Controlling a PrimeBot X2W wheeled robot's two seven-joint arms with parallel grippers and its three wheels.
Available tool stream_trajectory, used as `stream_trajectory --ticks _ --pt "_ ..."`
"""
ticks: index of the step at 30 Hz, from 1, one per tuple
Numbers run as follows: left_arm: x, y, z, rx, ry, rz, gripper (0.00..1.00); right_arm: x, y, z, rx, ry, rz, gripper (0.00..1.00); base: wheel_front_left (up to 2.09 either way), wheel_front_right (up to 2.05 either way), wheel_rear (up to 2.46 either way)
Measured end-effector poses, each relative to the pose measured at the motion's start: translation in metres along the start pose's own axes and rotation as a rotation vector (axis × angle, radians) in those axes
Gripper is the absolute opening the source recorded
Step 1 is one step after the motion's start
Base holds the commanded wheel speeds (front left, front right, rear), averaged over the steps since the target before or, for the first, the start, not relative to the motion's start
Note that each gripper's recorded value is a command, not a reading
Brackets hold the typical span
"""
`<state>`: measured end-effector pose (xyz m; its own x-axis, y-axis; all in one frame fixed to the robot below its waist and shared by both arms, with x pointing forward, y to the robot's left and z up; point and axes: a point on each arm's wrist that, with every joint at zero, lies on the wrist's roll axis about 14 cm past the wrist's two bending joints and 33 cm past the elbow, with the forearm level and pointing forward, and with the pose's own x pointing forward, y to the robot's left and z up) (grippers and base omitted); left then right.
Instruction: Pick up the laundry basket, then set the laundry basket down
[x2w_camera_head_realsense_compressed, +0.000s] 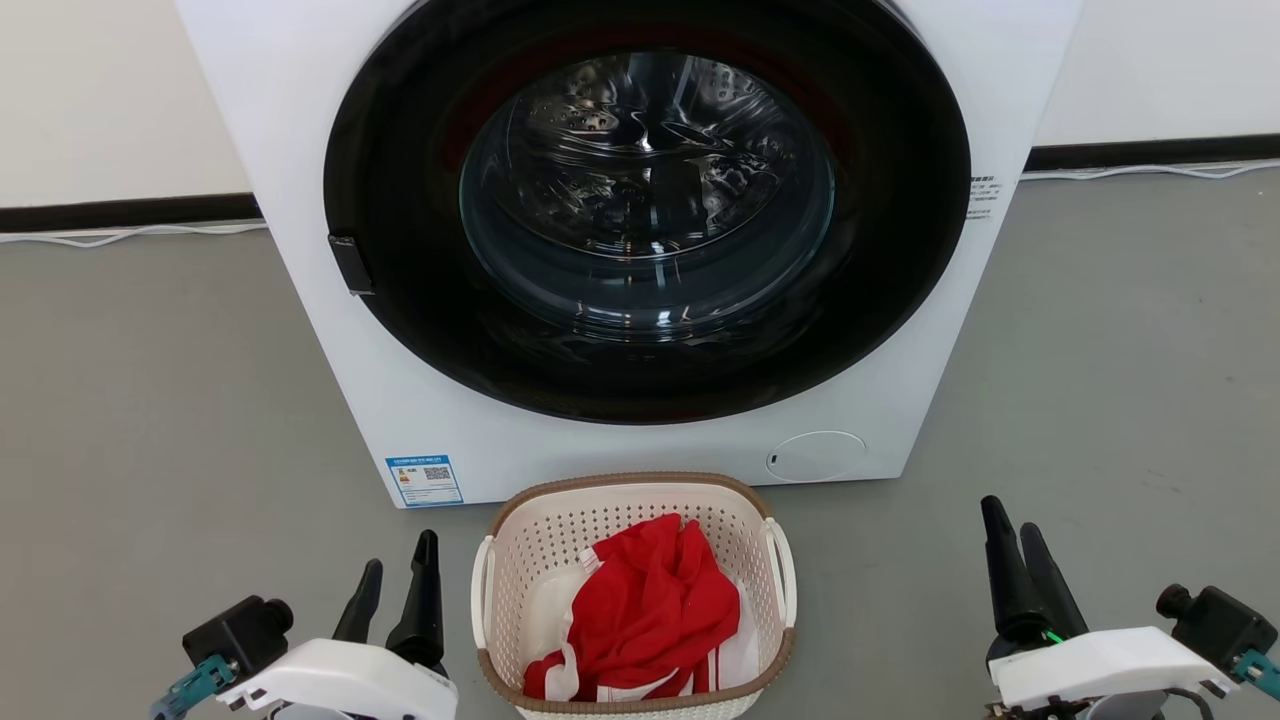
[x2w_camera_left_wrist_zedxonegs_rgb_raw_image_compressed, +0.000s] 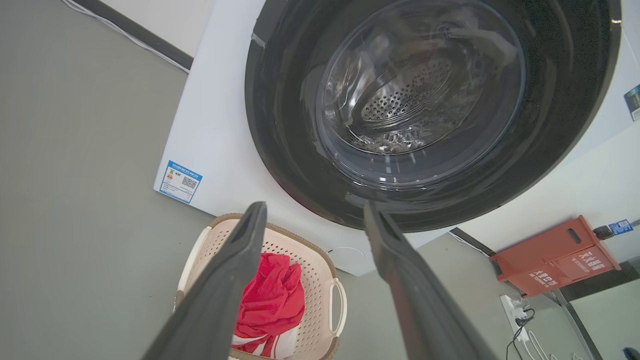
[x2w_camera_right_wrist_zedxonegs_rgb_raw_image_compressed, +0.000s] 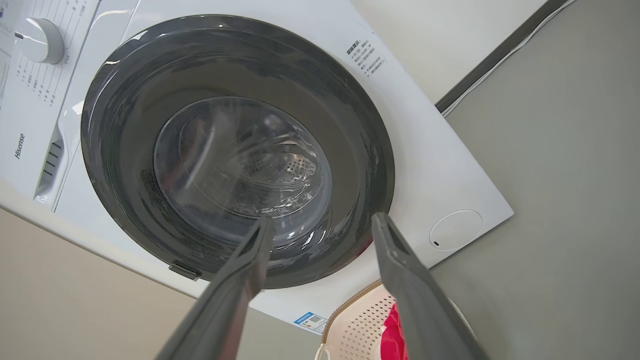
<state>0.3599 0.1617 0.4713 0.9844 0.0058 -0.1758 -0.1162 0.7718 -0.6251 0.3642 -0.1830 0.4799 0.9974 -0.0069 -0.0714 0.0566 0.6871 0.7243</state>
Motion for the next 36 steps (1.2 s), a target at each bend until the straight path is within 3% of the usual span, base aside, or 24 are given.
stream_trajectory --ticks 36 --pt "-0.014 -0.019 0.024 0.475 -0.177 -0.031 1.00 -0.004 0.022 0.006 -0.420 -0.061 0.093 1.00 0.00 0.00 0.00"
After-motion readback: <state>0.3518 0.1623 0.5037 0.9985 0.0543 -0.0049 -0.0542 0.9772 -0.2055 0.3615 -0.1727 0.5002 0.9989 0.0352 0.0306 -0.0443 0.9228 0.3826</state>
